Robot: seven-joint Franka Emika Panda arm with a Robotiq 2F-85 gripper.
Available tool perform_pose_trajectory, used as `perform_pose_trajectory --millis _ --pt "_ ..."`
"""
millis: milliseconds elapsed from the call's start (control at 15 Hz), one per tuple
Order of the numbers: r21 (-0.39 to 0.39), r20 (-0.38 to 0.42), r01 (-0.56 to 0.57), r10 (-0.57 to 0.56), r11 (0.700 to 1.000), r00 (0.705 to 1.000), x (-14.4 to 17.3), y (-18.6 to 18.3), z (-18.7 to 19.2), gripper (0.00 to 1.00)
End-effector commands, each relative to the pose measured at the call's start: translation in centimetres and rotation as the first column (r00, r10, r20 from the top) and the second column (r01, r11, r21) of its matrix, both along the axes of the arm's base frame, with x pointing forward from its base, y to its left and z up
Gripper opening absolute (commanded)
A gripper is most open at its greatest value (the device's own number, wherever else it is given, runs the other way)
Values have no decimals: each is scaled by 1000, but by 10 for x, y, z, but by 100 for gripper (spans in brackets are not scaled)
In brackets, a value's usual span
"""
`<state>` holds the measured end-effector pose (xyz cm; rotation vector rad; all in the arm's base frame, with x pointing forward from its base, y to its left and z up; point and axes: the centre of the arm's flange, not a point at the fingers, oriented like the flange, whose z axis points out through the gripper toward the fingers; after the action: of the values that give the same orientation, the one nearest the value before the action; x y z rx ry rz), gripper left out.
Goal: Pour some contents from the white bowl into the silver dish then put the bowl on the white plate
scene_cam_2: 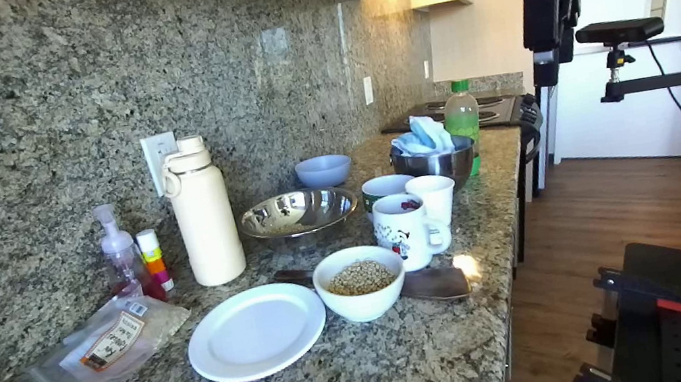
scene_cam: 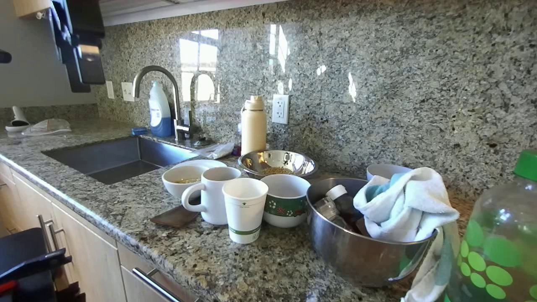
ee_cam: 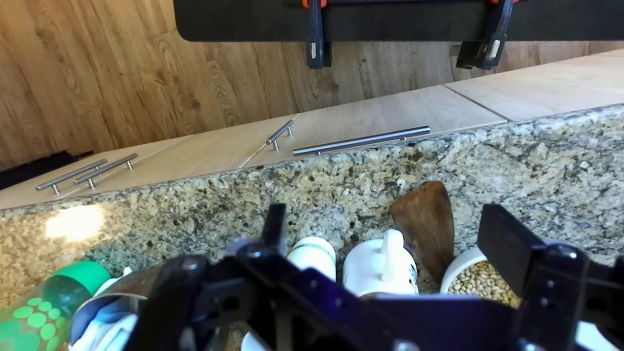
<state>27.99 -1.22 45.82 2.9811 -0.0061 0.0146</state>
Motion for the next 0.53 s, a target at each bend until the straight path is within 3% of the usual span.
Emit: perform_pose_trajectory --millis 0,467 --pt "-6 -31 -70 70 998 997 39 16 -10 100" --pt "-14 -45 -288 287 957 957 121 88 -37 100"
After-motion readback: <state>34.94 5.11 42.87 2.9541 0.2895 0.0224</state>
